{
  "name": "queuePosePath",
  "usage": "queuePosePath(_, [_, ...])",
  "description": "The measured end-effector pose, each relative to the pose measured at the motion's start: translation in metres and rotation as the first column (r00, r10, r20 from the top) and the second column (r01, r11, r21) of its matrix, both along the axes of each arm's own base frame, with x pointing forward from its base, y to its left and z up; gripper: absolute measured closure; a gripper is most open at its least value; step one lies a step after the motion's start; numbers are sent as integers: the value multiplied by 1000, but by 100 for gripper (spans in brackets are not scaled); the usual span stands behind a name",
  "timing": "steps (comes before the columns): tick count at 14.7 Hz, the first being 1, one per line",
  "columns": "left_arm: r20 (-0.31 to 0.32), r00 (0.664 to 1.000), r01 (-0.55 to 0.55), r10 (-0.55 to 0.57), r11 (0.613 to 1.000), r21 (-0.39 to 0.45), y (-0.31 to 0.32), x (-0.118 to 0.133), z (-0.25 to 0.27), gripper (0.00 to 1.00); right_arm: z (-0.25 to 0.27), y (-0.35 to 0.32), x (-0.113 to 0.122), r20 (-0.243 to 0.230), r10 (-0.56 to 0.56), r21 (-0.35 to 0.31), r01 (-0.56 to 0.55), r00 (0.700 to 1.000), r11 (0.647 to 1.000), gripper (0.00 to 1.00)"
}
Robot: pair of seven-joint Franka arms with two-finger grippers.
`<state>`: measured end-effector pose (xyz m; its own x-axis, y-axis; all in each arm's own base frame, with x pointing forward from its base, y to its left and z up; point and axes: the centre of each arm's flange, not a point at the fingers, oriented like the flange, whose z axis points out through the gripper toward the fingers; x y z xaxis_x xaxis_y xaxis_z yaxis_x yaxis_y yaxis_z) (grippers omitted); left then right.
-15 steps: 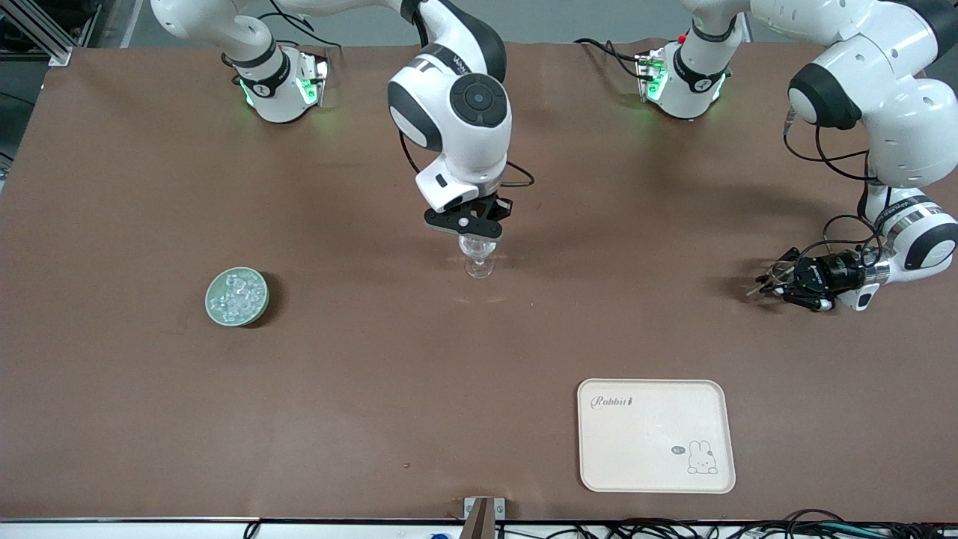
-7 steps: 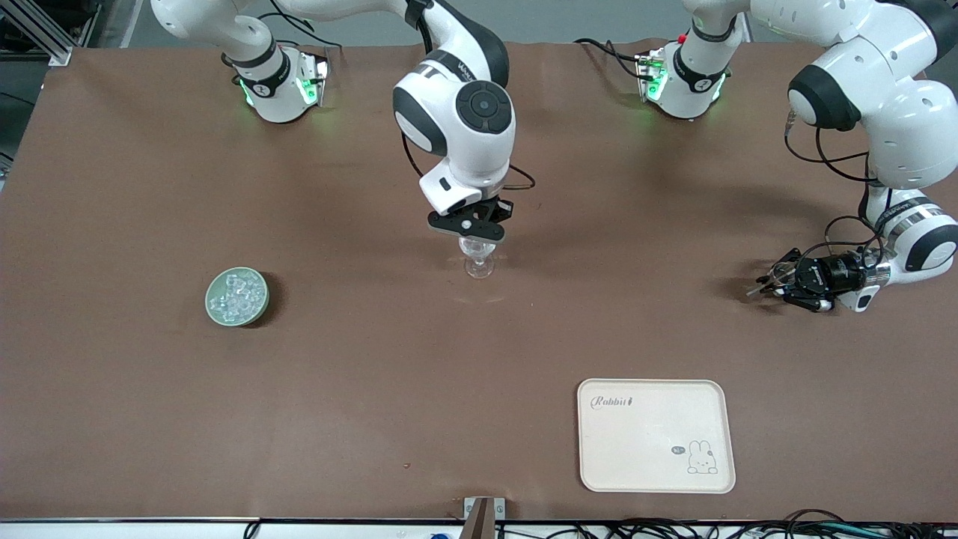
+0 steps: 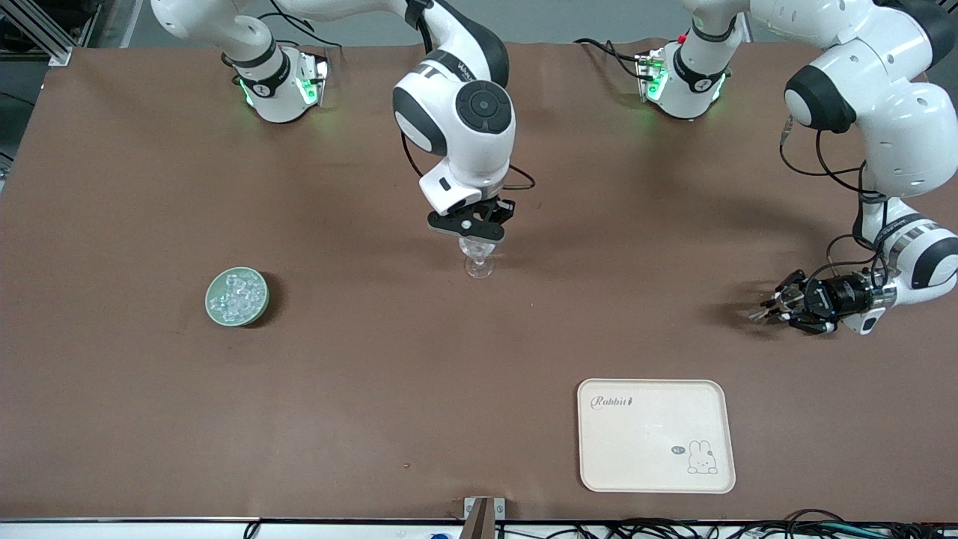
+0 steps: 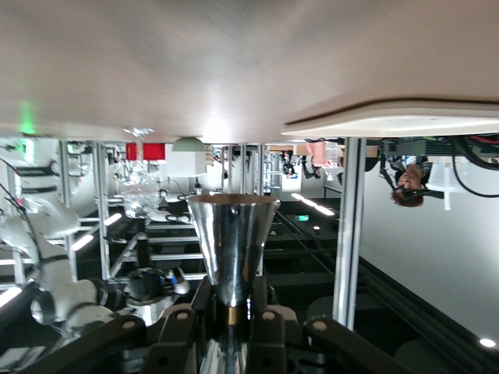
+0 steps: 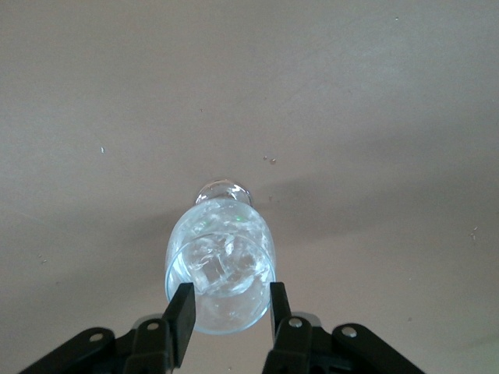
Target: Pour wine and add ice with both arms
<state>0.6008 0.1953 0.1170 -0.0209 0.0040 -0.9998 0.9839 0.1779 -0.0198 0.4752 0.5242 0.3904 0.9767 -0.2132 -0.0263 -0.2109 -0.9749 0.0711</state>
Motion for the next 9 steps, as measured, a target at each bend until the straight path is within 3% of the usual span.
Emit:
queuePosePath(4, [-10, 1000, 2, -2, 1000, -15, -35, 21, -5, 79, 6, -2, 5, 11, -8, 5, 8, 1000, 1000, 32])
queuePosePath(7, [-16, 1000, -7, 7, 1000, 14, -59, 40, -5, 79, 30, -10, 19, 36, -30, 12, 30, 999, 999, 4])
queuePosePath(9, [-11, 1000, -12, 12, 999, 30, -86, 57, -3, 79, 57, -26, 35, 70, -64, 18, 63, 996, 998, 0])
